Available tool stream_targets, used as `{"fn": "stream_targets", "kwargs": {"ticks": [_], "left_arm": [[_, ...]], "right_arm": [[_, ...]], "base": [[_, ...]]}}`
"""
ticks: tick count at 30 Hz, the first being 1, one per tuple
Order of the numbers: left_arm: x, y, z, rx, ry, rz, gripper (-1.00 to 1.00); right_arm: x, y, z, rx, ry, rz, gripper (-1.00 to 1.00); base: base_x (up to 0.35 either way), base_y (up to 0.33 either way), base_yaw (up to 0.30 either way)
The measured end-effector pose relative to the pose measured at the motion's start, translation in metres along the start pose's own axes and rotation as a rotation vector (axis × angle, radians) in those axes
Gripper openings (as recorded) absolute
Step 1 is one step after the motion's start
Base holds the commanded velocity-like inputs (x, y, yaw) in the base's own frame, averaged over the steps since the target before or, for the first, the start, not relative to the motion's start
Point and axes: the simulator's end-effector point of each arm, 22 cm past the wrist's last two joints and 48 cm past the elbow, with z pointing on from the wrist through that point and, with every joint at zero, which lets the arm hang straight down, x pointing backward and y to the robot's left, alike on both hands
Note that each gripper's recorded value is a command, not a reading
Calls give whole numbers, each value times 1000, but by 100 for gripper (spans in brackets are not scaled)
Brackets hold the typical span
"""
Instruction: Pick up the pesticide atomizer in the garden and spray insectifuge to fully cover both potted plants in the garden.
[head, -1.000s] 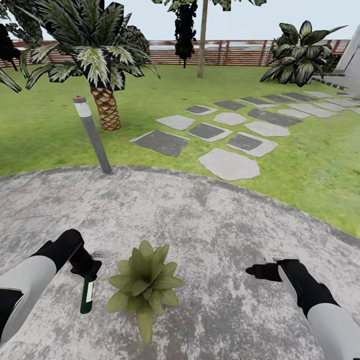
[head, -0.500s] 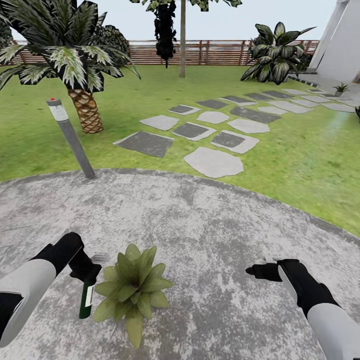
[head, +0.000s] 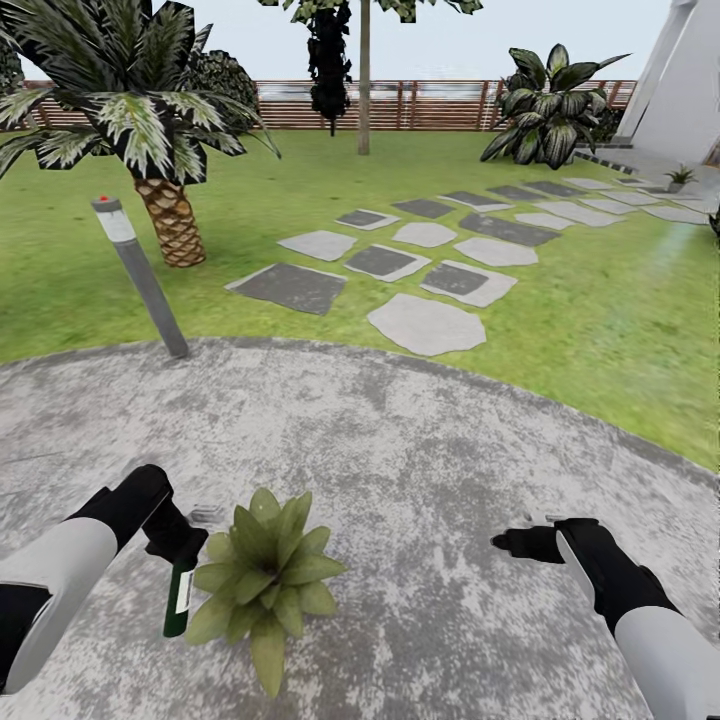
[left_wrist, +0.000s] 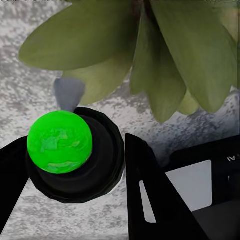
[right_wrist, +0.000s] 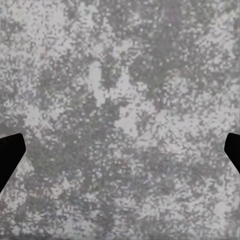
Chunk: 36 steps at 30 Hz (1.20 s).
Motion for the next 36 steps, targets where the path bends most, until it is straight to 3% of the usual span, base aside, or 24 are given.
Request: {"fn": "stream_targets", "kwargs": {"ticks": [13, 21, 36], "left_arm": [[4, 3, 1, -11, 9, 0, -100], [31, 6, 21, -25, 68, 10, -100], [33, 5, 23, -22, 73, 9, -100]], "right_arm": [[-1, 0, -1, 0, -1, 0, 100], [0, 0, -1, 0, -1, 0, 100], [0, 1, -1, -1, -1, 0, 100]], "base": [[-64, 120, -121], [-1, 2, -29], [0, 65, -59]]}}
